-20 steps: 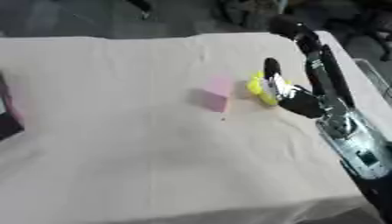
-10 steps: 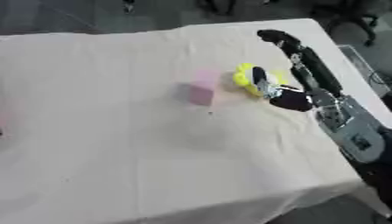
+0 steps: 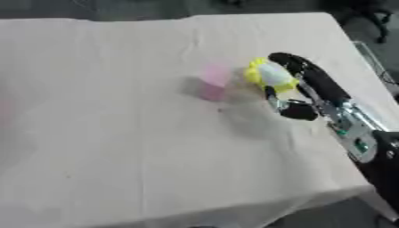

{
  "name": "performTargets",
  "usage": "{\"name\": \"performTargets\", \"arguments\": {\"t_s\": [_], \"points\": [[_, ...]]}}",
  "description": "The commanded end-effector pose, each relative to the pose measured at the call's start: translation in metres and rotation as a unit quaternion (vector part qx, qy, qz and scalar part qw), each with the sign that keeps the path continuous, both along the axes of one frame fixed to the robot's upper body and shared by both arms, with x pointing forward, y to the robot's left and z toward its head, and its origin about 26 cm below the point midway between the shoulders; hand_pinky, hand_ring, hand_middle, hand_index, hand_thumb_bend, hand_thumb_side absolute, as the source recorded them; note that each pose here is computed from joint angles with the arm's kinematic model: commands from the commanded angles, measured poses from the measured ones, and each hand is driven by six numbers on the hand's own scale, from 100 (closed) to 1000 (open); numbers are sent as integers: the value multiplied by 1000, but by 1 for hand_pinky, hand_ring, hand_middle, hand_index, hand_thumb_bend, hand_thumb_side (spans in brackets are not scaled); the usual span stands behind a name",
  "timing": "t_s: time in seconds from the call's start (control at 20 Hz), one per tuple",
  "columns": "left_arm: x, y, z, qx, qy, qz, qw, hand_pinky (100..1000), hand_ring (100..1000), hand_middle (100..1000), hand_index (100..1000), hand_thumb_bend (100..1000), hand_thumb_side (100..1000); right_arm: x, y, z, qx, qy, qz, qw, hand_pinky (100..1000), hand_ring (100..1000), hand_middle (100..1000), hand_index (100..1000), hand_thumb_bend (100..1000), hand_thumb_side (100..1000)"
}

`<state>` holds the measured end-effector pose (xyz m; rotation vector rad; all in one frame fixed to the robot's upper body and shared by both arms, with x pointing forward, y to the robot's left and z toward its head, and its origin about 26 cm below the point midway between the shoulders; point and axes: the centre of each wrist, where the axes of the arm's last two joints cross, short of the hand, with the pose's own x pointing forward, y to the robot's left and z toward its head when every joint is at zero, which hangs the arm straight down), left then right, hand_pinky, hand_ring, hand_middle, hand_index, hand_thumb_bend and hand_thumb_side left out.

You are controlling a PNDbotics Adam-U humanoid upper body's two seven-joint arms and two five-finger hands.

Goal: Pick up the objects with one hand, pass them to the other hand, and then place them into the box on the other side of the table.

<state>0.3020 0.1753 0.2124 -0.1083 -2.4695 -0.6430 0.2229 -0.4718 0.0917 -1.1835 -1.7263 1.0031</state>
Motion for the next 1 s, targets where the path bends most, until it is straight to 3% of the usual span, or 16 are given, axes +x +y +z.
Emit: {"name": "performTargets", "arguments": {"t_s": [0.05,0.6,0.95,1.0], "points": [[-4,-5,6,11,-14,-17,1000,883,761,668,769,970,539,0,-9,8,-15,-12,-20,1000,943,912,903,964,100,643],[-5,-12,5,36,-20,-40,998,883,760,670,770,966,549,-11,-29,3,34,-15,-107,994,921,886,870,950,100,667],[-6,-14,5,40,-23,-48,998,882,760,671,770,963,553,-14,-35,-5,58,25,-109,992,910,875,855,935,100,756],[-6,-14,5,41,-24,-49,998,882,760,671,770,963,553,-13,-35,-6,57,34,-103,992,910,875,849,932,100,712]]}}
